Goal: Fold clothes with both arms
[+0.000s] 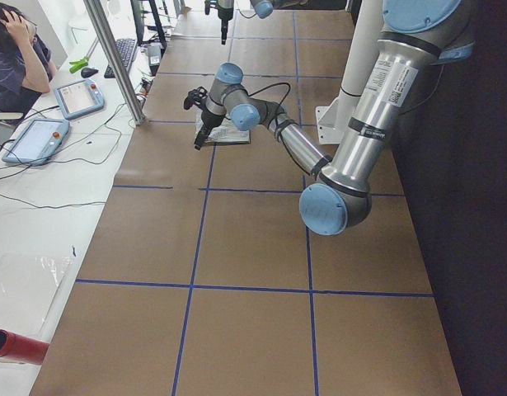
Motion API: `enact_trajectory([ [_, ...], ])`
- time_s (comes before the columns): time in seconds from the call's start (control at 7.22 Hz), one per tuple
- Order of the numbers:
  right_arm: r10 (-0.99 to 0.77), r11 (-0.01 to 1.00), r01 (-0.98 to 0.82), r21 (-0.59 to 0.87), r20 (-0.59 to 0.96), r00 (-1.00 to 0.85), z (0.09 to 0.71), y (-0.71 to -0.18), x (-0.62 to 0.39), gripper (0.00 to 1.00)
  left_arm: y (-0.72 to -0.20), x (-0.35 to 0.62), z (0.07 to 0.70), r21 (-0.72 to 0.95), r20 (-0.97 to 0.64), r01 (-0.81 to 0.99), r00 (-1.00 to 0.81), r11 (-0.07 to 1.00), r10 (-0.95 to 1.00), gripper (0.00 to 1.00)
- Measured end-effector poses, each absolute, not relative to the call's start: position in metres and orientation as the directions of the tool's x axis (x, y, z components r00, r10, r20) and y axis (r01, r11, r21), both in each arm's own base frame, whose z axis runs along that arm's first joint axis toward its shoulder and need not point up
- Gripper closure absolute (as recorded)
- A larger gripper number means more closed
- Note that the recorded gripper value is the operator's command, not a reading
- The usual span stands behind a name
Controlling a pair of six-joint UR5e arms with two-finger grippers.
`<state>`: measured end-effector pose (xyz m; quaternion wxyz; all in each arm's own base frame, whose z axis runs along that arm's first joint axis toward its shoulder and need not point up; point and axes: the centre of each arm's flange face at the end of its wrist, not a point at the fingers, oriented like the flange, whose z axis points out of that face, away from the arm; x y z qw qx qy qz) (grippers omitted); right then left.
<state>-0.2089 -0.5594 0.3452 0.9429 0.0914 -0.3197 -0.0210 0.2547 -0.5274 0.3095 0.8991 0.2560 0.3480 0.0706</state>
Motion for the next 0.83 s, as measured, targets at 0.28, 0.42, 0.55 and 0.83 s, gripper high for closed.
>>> enact_trajectory([
  [0.28, -0.22, 0.97, 0.116, 0.212, 0.576, 0.788, 0.431, -0.53, -0.092, 0.0, -0.502, 0.134, 0.369, 0.564, -0.489, -0.102, 0.758, 0.819, 0.431, 0.0],
  [0.42, -0.252, 0.965, 0.159, 0.208, 0.568, 0.783, 0.478, -0.507, -0.041, 0.0, -0.49, 0.079, 0.403, 0.57, -0.454, -0.155, 0.759, 0.807, 0.467, 0.0],
  [0.55, -0.244, 0.969, 0.171, 0.179, 0.573, 0.783, 0.521, -0.475, 0.002, 0.0, -0.475, 0.036, 0.437, 0.546, -0.456, -0.169, 0.762, 0.82, 0.461, 0.0],
  [0.83, -0.156, 0.987, 0.142, 0.071, 0.61, 0.777, 0.588, -0.41, 0.046, 0.0, -0.45, -0.008, 0.505, 0.44, -0.507, -0.147, 0.773, 0.886, 0.38, 0.0],
])
